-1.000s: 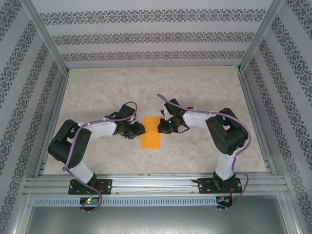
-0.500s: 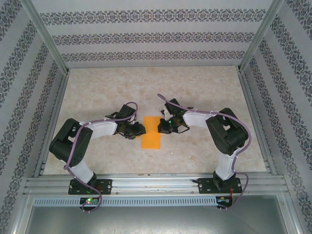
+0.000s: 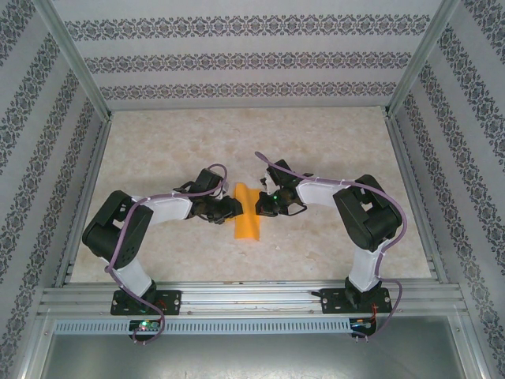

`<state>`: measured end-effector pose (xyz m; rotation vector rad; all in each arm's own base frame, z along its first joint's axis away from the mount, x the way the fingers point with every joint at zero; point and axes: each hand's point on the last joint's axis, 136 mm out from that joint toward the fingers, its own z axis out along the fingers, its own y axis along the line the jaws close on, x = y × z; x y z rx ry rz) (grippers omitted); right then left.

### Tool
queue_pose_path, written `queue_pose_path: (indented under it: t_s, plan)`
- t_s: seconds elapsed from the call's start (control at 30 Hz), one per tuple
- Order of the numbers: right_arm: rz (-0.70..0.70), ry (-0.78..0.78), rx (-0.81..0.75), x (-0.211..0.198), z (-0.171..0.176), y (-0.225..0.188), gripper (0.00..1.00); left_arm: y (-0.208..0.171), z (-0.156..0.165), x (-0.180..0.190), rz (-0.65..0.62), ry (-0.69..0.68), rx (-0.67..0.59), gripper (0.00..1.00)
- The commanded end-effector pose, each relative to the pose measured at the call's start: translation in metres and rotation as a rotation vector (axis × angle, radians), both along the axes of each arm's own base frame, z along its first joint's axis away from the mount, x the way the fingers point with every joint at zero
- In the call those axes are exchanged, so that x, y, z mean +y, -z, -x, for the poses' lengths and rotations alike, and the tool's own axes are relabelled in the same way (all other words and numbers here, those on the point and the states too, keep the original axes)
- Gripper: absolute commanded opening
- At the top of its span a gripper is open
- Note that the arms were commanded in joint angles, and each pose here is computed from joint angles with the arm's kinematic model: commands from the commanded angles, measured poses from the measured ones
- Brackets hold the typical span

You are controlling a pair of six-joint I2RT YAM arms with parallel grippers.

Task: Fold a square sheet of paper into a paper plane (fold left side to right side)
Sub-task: Third fold the triangle at the center of the table.

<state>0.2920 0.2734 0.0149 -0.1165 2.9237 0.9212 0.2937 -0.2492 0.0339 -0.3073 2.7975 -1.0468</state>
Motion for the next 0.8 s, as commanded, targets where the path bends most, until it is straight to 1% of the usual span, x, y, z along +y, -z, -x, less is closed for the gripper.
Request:
queue_pose_path:
  t_s: [0.0,0.1,0.33,0.47,0.63,0.7,0.77]
  plan:
    - [0.100,0.012,0.047,-0.022,0.011,0.026,0.00,-0.011,-0.007,-0.006,0.015,0.003,-0.051,0.38]
    - [0.101,0.011,0.048,-0.022,0.011,0.026,0.00,-0.014,-0.014,-0.006,0.011,0.002,-0.074,0.40]
    - [0.103,0.014,0.050,-0.024,0.011,0.027,0.00,-0.022,-0.026,-0.002,0.014,-0.018,-0.111,0.41]
    - [0.101,0.015,0.050,-0.024,0.010,0.027,0.00,-0.026,-0.028,0.001,0.012,-0.023,-0.126,0.42]
    - [0.101,0.013,0.051,-0.023,0.010,0.027,0.00,-0.023,-0.026,0.003,0.005,-0.028,-0.111,0.42]
    - [0.100,0.013,0.052,-0.024,0.010,0.027,0.00,-0.021,-0.024,0.005,-0.002,-0.028,-0.103,0.41]
    - [0.098,0.012,0.045,-0.023,0.009,0.026,0.00,-0.019,-0.022,0.007,-0.010,-0.029,-0.096,0.37]
